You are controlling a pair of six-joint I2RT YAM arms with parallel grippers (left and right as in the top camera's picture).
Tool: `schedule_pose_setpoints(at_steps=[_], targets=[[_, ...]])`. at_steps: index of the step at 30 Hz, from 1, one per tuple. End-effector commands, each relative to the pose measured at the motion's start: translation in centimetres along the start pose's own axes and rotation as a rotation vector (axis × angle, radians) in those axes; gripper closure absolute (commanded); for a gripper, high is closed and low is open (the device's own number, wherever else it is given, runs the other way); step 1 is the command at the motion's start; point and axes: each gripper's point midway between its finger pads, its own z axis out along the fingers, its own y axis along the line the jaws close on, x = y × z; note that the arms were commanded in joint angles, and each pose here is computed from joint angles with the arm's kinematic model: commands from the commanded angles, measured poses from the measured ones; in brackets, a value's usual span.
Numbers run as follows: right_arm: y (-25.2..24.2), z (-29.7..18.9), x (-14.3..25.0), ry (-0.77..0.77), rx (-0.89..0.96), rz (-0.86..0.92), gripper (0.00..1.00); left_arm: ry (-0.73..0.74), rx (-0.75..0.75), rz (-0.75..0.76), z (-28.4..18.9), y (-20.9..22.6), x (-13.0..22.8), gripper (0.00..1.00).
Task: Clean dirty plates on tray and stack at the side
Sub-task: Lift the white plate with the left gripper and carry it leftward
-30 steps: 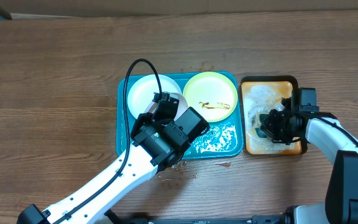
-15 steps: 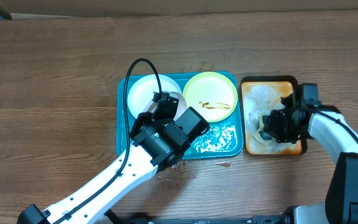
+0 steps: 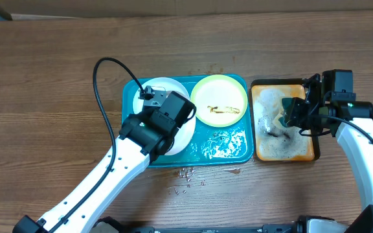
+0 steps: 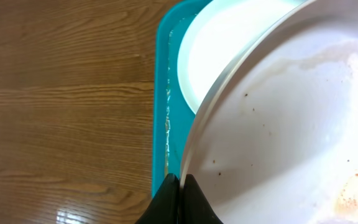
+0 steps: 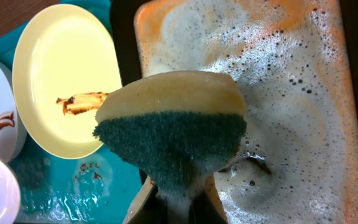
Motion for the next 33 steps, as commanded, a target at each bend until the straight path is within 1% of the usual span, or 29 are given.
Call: schedule_pose_setpoints(at_steps=[1,2,4,7,8,14,17,26,33], targets=[[0.2,-0.8,-0.8,-0.034,0.006,-0.031,0.96,-0.122,-0.062,0.005,-2.1,1.7,-3.3,0.96],[0.2,-0.8,-0.8,-0.034,0.006,-0.031,0.96,-0.164,-0.087,0.029,-2.7,1.9,-4.2,0.96],[0.2,-0.8,-0.8,-0.034,0.007,-0.031,0.96,-0.214,-0.088,0.079,-3.6,1.4,-5.3,0.96],[0.0,-0.8,-0.8,-0.037,0.018,-0.03,0.96,-0.26,-0.059,0.159,-4.5,-0.1,-6.1,0.96],[-0.2,-0.8,-0.9,-0.039,0.028,-0.03,0.96,-0.285,-0.064,0.21,-5.1,-0.8,-6.1,0.96],[-0.2,-0.8,-0.9,-0.039,0.028,-0.03,0.96,-0.449,-0.254,0.259,-8.7,-0.6,-7.2,0.96],[-0.2,-0.8,-0.9,-0.039,0.028,-0.03,0.96,-0.507,-0.322,0.288,-10.0,-1.0,-7.5,0.96],[-0.2,-0.8,-0.9,-0.038,0.028,-0.03,0.96,-0.586,-0.49,0.367,-11.2,-2.5,-7.6,0.96],[-0.2,-0.8,-0.9,-0.038,0.028,-0.03,0.96,-0.587,-0.515,0.382,-10.8,-2.9,-7.6,0.96]])
